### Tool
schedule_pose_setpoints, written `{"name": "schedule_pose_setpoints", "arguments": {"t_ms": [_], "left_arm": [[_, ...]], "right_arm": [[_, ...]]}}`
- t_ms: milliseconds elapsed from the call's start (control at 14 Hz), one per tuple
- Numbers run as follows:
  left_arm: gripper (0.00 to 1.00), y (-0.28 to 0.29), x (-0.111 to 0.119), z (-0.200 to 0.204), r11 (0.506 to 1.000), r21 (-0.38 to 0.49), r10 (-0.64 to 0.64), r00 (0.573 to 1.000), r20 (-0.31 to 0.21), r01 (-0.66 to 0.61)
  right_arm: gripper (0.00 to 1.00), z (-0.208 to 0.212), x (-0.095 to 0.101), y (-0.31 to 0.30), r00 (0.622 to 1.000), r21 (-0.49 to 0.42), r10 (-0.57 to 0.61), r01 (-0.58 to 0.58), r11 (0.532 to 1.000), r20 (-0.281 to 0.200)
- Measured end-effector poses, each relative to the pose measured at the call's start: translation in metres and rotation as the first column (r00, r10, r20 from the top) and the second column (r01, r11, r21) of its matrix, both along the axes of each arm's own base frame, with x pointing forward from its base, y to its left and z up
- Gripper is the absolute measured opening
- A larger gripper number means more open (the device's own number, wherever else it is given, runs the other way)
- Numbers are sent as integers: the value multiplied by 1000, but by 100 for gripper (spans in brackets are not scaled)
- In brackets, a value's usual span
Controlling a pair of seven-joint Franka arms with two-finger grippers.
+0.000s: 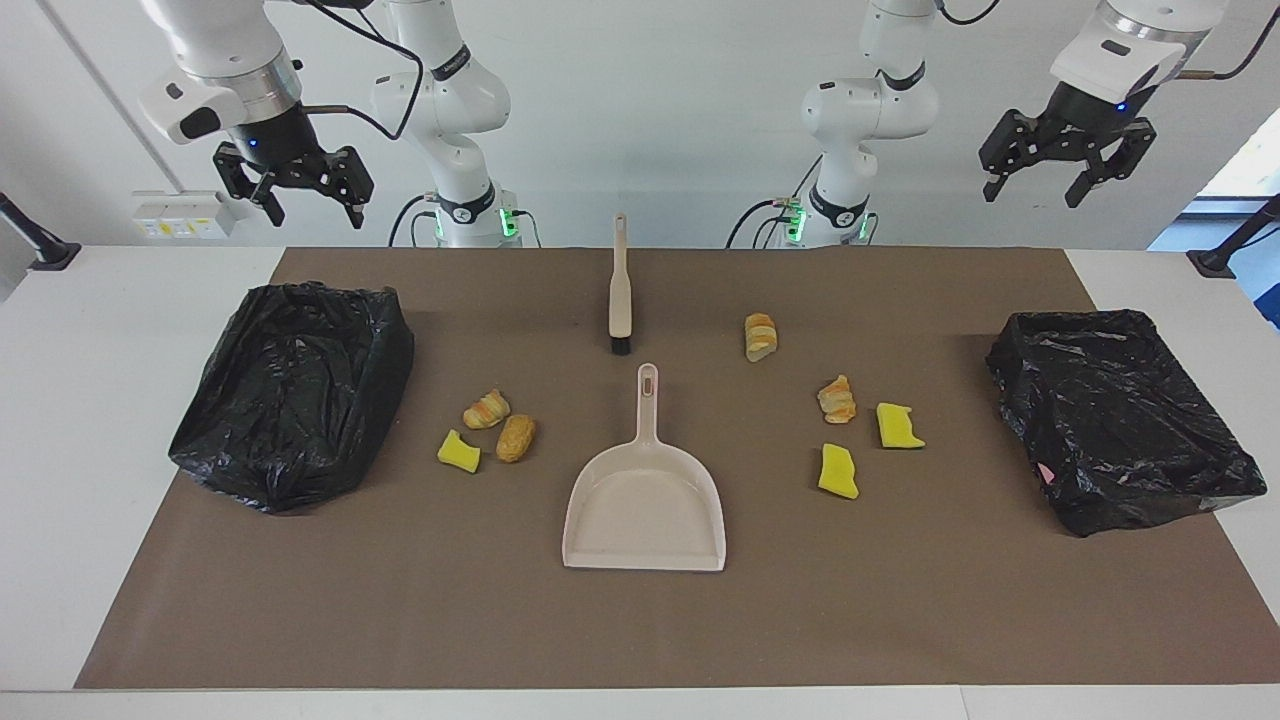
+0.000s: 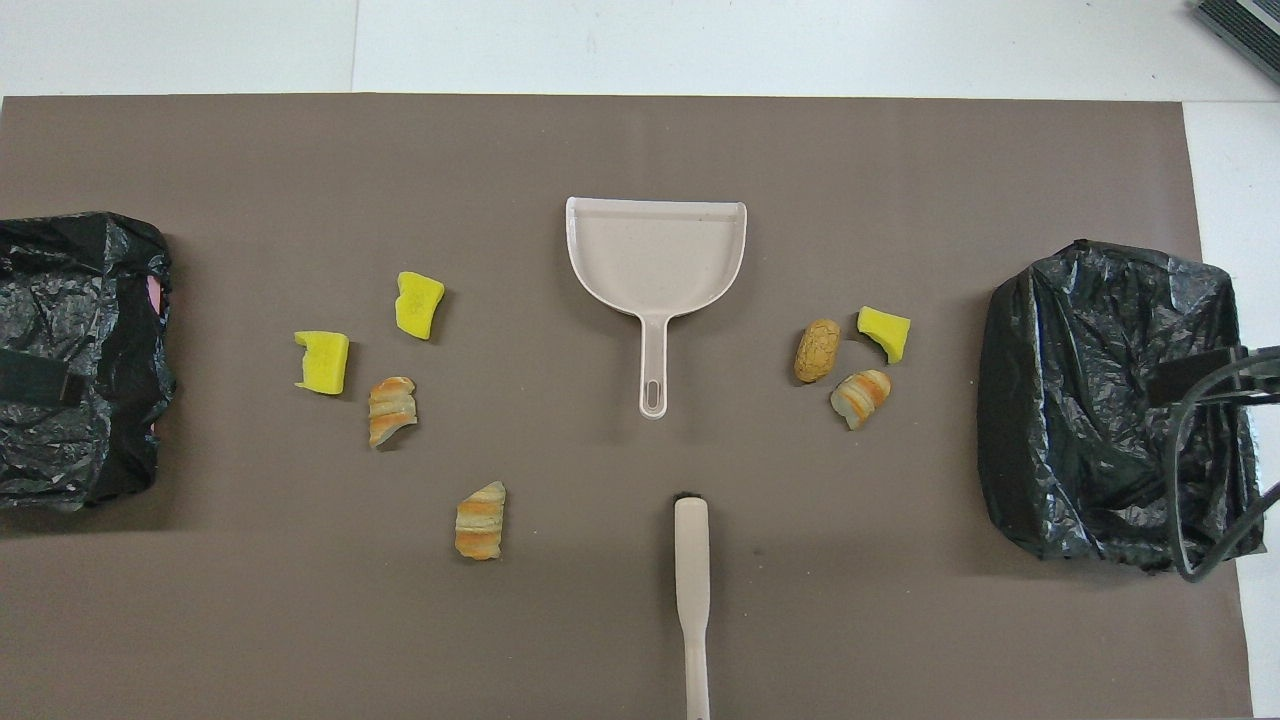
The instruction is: Sweep and dump trash in bin
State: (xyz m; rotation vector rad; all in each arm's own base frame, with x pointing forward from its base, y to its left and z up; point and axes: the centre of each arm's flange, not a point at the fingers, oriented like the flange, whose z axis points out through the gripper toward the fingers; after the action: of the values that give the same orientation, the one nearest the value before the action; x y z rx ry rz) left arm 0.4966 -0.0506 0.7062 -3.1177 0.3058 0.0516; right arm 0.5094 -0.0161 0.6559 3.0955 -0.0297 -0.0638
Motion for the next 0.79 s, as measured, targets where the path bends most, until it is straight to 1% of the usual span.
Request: {"name": "schedule_pose_setpoints", "arguments": {"t_ms": [143,286,788], "left_arm": [[100,-8,-12,-6,1000,3,-15,1000,-16,15],[100,-9,-17,-10,1000,4,-17,1000,-17,17],[100,-13,-19,-15,1000,5,-26,999,-25,27]], "right_arm": [[100,-2,0,-7,1000,0,-14,14,1000,-4],[100,-4,0,-13,1000,1,-24,24,1000,-8],[100,-9,-1,-14,999,1,-25,25,1000,-19]]}}
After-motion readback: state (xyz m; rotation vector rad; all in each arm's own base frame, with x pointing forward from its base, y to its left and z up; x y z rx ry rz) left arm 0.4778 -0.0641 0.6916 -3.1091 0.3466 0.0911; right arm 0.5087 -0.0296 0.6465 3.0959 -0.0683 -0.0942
